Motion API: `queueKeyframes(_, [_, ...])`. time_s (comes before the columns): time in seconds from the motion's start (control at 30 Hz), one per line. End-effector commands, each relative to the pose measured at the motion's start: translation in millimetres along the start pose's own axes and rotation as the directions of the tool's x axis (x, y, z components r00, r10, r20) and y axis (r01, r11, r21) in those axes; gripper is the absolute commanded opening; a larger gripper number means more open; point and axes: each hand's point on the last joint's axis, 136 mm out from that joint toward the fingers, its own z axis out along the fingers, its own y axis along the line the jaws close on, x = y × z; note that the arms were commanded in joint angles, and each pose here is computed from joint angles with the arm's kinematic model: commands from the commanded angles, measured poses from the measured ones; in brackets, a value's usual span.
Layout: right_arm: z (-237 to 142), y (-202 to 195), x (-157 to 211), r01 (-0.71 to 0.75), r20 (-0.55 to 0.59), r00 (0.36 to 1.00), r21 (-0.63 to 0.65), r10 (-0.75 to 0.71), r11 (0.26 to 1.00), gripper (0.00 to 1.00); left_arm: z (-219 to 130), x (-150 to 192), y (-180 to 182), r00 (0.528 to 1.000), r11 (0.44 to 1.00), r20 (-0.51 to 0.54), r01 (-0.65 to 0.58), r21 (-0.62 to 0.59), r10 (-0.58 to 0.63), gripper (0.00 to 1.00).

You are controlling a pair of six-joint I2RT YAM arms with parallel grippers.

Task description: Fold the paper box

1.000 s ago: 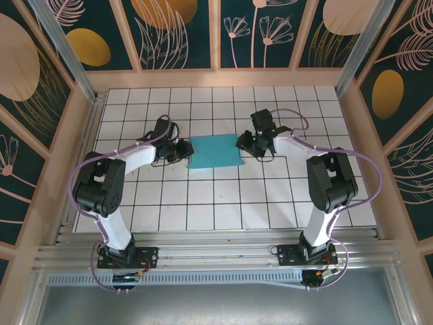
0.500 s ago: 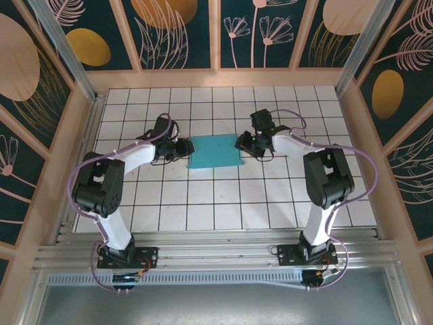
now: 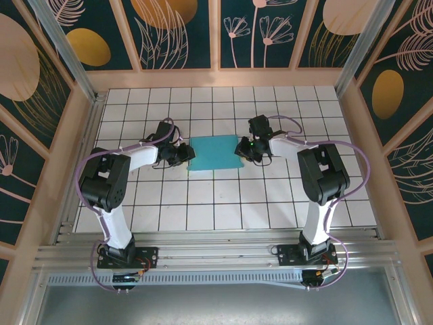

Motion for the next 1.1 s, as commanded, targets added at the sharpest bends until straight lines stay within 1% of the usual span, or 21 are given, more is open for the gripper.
queueKeyframes(0.0, [-9.7, 5.4, 11.8, 0.013, -0.02, 1.0, 0.013, -0.013, 1.0, 0.27, 2.1, 3.8, 12.0, 1.0, 0.997, -0.013, -0.028, -0.069, 0.027, 0.28])
queueKeyframes(0.1, [-26.1, 16.7, -3.5, 0.028, 0.047, 0.999, 0.008, -0.028, 1.0, 0.33, -8.2, -9.9, 3.0, 0.998, 0.996, 0.034, -0.047, -0.07, 0.05, 0.33])
queueKeyframes(0.2, [-30.2, 16.9, -15.1, 0.03, 0.094, 0.995, 0.023, -0.032, 0.999, 0.38, -11.8, -17.7, -0.2, 0.997, 0.996, 0.063, -0.047, -0.078, 0.052, 0.37])
queueKeyframes(0.3, [-20.3, 15.0, -14.8, 0.019, 0.074, 0.997, 0.013, -0.019, 1.0, 0.39, -7.3, -18.2, 2.4, 0.997, 0.996, 0.063, -0.036, -0.079, 0.041, 0.39])
queueKeyframes(0.43, [-2.6, 11.9, -4.4, 0.011, 0.032, 0.999, 0.001, -0.011, 1.0, 0.39, 3.9, -10.4, 5.7, 0.999, 0.998, 0.031, -0.019, -0.055, 0.021, 0.39])
queueKeyframes(0.5, [5.3, 8.0, 0.6, 0.009, 0.012, 1.0, 0.002, -0.009, 1.0, 0.37, 7.4, -6.3, 6.6, 1.0, 0.999, 0.02, -0.01, -0.04, 0.011, 0.39])
queueKeyframes(0.63, [15.0, 0.4, 7.4, 0.007, -0.015, 1.0, 0.005, -0.007, 1.0, 0.27, 7.6, -4.0, 4.8, 1.0, 1.0, 0.016, -0.005, -0.024, 0.006, 0.39])
queueKeyframes(0.77, [21.5, -8.9, 12.2, -0.013, -0.037, 0.999, -0.009, 0.012, 1.0, 0.22, 0.7, -7.4, -11.9, 1.0, 0.999, 0.009, -0.004, 0.034, 0.003, 0.4])
queueKeyframes(0.97, [23.7, -35.1, 14.4, -0.068, -0.054, 0.996, -0.022, 0.067, 0.997, 0.2, -26.9, -32.6, -28.9, 0.996, 0.998, 0.085, -0.002, 0.057, -0.003, 0.41])
queueKeyframes(1.07, [21.6, -44.3, 11.5, -0.081, -0.052, 0.995, -0.019, 0.08, 0.997, 0.22, -42.3, -44.9, -29.6, 0.992, 0.999, 0.126, -0.01, 0.038, 0.005, 0.42])
